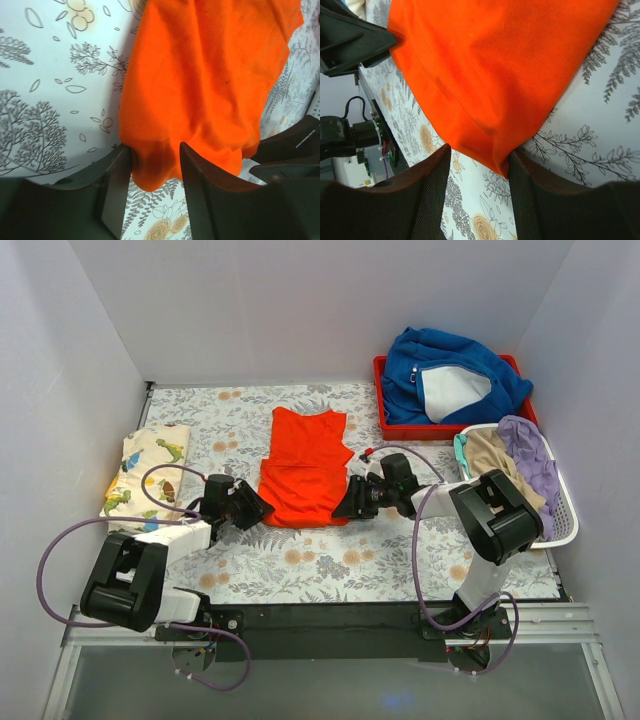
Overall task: Fold and stack the t-shirts
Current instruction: Fold the tshirt
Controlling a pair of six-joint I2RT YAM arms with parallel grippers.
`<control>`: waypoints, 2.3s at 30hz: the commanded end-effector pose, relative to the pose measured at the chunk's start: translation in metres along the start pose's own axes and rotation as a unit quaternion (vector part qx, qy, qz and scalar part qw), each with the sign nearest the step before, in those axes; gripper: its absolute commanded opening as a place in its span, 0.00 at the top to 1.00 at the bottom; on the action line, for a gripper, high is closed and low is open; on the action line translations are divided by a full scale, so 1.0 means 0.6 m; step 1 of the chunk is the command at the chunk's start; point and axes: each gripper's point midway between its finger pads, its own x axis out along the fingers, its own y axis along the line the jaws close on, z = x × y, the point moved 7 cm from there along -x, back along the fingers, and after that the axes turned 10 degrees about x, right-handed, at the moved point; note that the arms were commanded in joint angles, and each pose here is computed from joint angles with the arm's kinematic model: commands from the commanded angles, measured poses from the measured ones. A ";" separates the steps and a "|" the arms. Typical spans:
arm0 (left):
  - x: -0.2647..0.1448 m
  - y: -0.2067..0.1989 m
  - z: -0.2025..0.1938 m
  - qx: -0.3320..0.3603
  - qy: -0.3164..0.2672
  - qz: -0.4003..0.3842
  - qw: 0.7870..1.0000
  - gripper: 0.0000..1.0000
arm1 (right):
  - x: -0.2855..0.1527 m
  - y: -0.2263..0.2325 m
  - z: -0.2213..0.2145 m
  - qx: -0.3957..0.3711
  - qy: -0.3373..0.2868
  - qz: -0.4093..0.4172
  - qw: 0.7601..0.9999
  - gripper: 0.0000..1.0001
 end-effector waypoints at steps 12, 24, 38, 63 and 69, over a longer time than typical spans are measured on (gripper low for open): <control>0.007 0.037 -0.060 -0.005 0.082 0.014 0.997 1.00 | 0.024 -0.029 -0.012 0.014 0.013 0.002 1.000 0.99; -0.088 -0.011 -0.048 -0.005 0.098 0.007 0.995 1.00 | -0.068 0.014 -0.059 -0.015 -0.024 -0.007 1.000 0.99; -0.167 -0.072 -0.043 0.007 0.114 -0.024 0.993 1.00 | -0.147 0.084 -0.098 -0.050 -0.016 0.014 0.999 0.99; 0.028 -0.183 0.206 0.089 0.021 0.029 0.995 1.00 | -0.076 0.126 0.186 -0.132 -0.077 -0.037 0.988 0.99; 0.100 -0.168 0.276 0.080 0.019 0.039 0.996 1.00 | -0.047 0.087 0.252 -0.112 -0.068 -0.027 0.991 0.96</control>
